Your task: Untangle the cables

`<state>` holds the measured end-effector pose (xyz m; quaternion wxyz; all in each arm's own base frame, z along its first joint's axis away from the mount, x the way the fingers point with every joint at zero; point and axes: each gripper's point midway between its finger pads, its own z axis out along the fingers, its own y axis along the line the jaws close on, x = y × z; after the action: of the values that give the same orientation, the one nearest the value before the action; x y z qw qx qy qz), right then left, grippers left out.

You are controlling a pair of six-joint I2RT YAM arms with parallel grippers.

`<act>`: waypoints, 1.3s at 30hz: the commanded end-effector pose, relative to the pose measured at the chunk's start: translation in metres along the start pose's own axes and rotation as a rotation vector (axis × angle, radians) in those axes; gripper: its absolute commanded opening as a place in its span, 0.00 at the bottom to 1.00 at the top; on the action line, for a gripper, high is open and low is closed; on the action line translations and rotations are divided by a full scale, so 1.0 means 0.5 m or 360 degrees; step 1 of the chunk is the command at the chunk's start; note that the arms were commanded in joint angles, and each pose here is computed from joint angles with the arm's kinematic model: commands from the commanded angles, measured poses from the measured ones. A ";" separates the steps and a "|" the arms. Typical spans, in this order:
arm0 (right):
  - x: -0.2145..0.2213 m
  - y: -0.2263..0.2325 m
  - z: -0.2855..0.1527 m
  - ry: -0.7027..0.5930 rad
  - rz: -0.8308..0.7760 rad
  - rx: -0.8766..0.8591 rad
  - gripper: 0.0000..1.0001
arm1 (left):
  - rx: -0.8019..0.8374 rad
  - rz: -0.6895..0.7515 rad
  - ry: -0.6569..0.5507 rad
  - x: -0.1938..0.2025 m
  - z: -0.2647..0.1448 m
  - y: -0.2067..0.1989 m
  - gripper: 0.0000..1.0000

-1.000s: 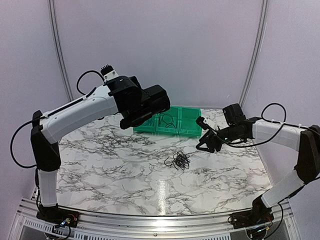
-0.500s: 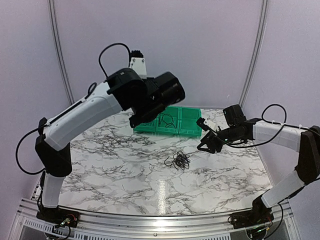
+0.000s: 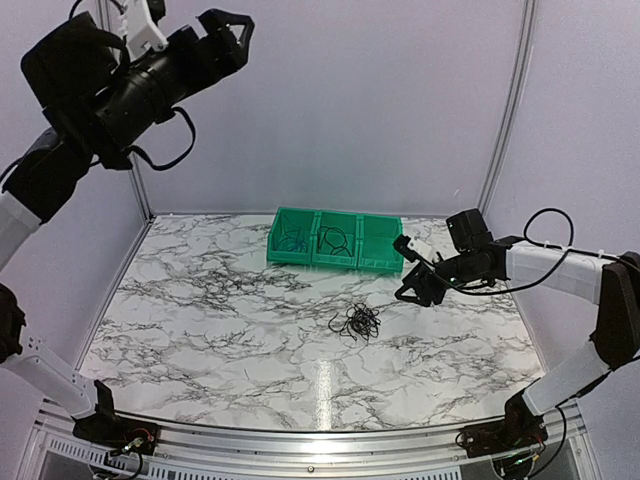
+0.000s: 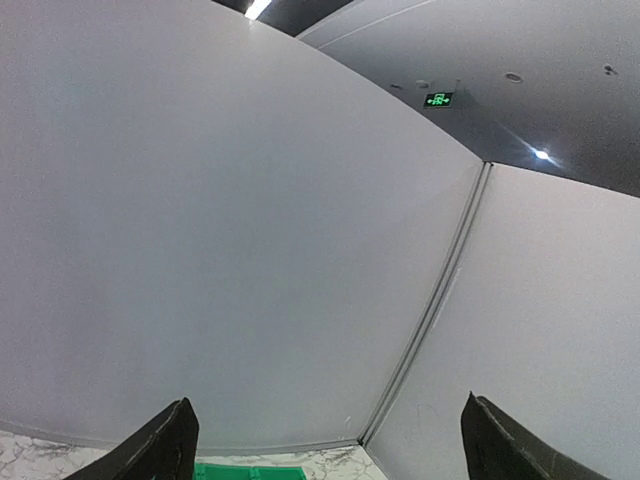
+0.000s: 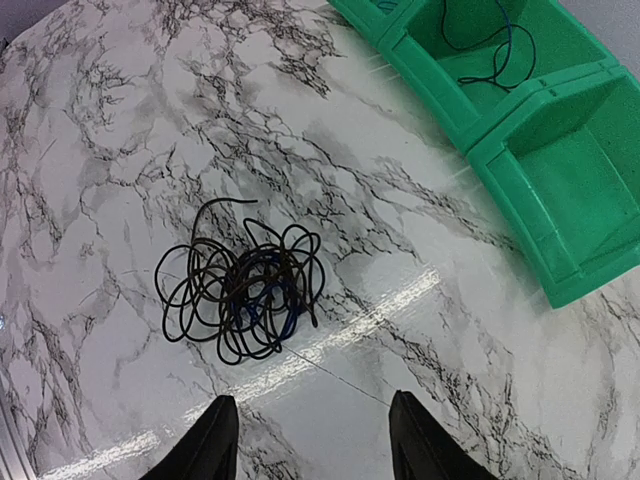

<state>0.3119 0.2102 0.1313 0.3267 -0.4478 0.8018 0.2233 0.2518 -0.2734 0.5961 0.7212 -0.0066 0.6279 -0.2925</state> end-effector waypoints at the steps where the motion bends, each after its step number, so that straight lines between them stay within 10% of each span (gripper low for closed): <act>1: -0.021 0.000 -0.018 -0.0060 -0.0057 0.0043 0.52 | 0.0223 0.0395 0.0063 0.106 0.080 -0.104 0.95; 12: 0.005 0.013 0.017 -0.0002 0.0018 -0.0092 0.51 | -0.0008 0.0969 0.0874 0.603 0.078 0.110 0.72; 17: 0.020 0.005 0.053 0.0077 0.0088 -0.0161 0.50 | 0.0059 0.0882 0.1142 0.718 0.041 0.202 0.00; 22: 0.017 0.004 0.085 0.0130 0.0120 -0.0246 0.46 | 0.0124 0.0632 0.1054 0.713 0.033 0.242 0.00; 24: 0.014 0.009 0.093 0.0143 0.0114 -0.0286 0.46 | 0.0016 0.0503 0.0992 0.696 0.033 0.269 0.47; 26: 0.013 0.010 0.100 0.0162 0.0103 -0.0297 0.47 | -0.0035 0.0461 0.0979 0.691 0.030 0.279 0.72; 33: 0.013 0.005 0.119 0.0204 0.0067 -0.0292 0.40 | 0.0158 0.0303 0.1105 0.705 0.020 0.218 0.98; 39: 0.013 0.006 0.142 0.0249 0.0063 -0.0305 0.39 | 0.0258 0.0296 0.1103 0.700 0.000 0.198 0.96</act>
<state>0.3234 0.2459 0.0756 0.2169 -0.4678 0.8116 0.2746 0.3188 -0.3350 0.2292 0.4869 0.1958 0.8217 -0.2221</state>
